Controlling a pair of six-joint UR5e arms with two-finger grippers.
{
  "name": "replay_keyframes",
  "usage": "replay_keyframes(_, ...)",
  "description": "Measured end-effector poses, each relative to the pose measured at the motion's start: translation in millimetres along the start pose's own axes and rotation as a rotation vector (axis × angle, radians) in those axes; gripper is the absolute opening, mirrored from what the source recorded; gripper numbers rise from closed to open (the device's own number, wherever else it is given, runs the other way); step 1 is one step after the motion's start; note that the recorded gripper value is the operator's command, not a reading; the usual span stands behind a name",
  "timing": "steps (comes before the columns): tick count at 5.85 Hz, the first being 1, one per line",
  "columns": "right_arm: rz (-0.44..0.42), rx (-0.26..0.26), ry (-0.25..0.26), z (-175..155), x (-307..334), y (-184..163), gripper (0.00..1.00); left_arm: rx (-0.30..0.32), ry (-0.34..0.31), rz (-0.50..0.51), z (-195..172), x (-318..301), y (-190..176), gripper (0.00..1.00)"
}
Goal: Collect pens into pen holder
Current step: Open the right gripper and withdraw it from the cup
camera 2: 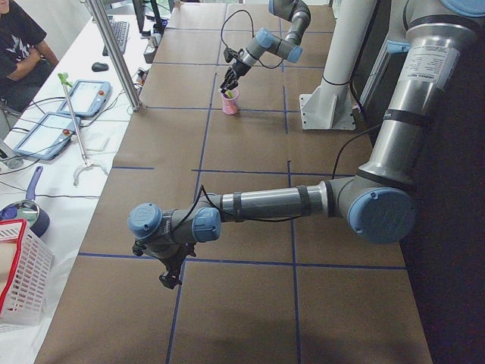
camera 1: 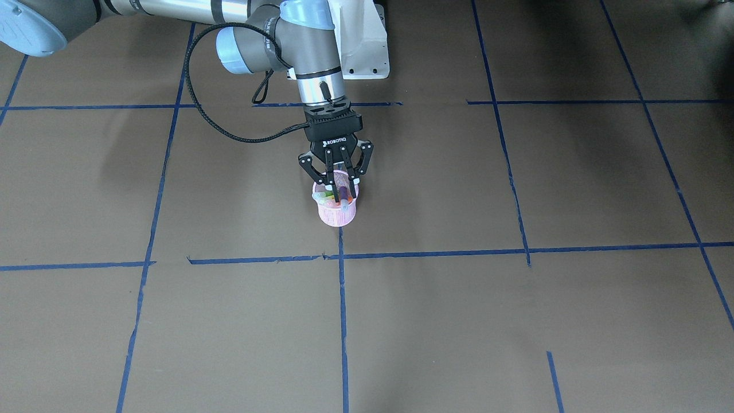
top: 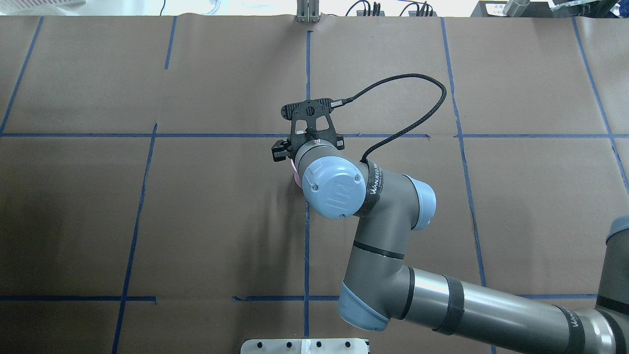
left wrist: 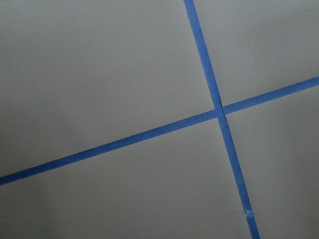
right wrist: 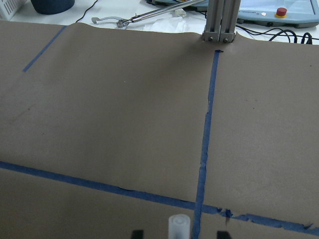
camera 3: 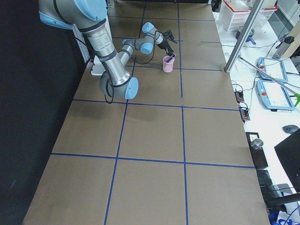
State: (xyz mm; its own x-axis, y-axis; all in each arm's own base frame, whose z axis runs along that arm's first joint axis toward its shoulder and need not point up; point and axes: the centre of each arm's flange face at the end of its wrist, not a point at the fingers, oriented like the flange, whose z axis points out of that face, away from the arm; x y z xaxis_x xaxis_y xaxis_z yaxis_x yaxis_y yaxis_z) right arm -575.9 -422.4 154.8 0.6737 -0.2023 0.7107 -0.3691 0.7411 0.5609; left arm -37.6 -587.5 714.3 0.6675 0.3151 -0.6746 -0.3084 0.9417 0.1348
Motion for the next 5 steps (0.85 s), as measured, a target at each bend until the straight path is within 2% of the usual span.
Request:
replay_keyframes(1, 0.01, -0.008, -0.015, -5.9, 0.9, -10.0, 1.0, 0.001, 0.0, 0.0, -0.5, 0.3, -0.7, 1.0)
replay_keyframes(2, 0.027, -0.042, -0.031, -17.2, 10.3, -33.5, 1.0, 0.001, 0.0, -0.001, -0.7, 0.4, -1.0, 1.0)
replay_keyframes(3, 0.051, -0.116, -0.033, -32.1, 32.8, -67.6, 1.0, 0.0, 0.0, -0.002, -0.8, 0.5, -1.1, 1.0)
replay_keyframes(5, 0.126, -0.339, -0.032, -49.2, 124.2, -147.3, 1.0, -0.004, 0.002, -0.006, 0.2, 0.3, -0.7, 1.0)
